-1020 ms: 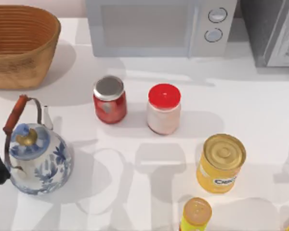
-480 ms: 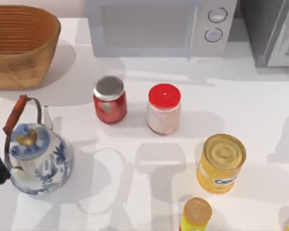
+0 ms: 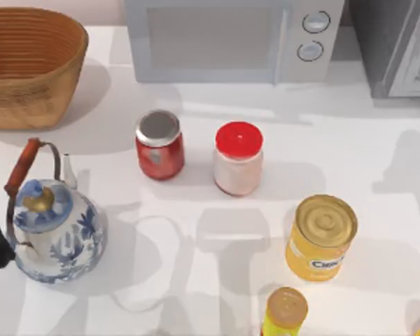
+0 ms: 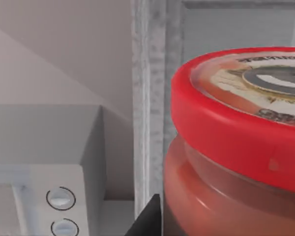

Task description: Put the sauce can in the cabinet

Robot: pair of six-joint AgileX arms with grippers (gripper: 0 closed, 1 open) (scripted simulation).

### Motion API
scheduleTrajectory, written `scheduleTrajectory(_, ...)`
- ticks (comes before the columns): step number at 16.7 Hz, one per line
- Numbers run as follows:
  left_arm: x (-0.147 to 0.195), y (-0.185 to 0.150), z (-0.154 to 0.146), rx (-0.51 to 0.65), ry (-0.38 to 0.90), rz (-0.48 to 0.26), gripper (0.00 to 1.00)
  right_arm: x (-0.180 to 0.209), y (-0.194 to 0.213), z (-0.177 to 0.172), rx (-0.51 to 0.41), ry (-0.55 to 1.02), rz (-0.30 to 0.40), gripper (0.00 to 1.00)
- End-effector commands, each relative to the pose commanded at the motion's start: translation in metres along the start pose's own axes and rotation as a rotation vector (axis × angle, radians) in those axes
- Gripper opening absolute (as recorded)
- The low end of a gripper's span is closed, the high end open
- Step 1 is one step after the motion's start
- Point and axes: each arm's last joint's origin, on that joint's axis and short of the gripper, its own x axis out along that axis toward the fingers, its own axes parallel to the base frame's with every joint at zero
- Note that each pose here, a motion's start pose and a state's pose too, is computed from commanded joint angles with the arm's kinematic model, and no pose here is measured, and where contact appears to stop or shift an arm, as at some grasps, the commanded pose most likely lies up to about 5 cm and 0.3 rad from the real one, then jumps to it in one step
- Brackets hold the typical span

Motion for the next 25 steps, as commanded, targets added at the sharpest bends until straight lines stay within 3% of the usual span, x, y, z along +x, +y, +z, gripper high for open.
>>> scheduleTrajectory(14,0.0,0.0,0.0,0.0,0.0,0.0,1.0,0.064,0.021,0.157,0.008,-0.059,-0.007,0.0)
scheduleTrajectory(18,0.0,0.0,0.0,0.0,0.0,0.0,1.0,0.1,0.034,0.176,0.001,-0.011,0.005,0.0)
scheduleTrajectory(25,0.0,0.0,0.0,0.0,0.0,0.0,1.0,0.106,0.036,0.19,0.006,-0.04,-0.006,0.0)
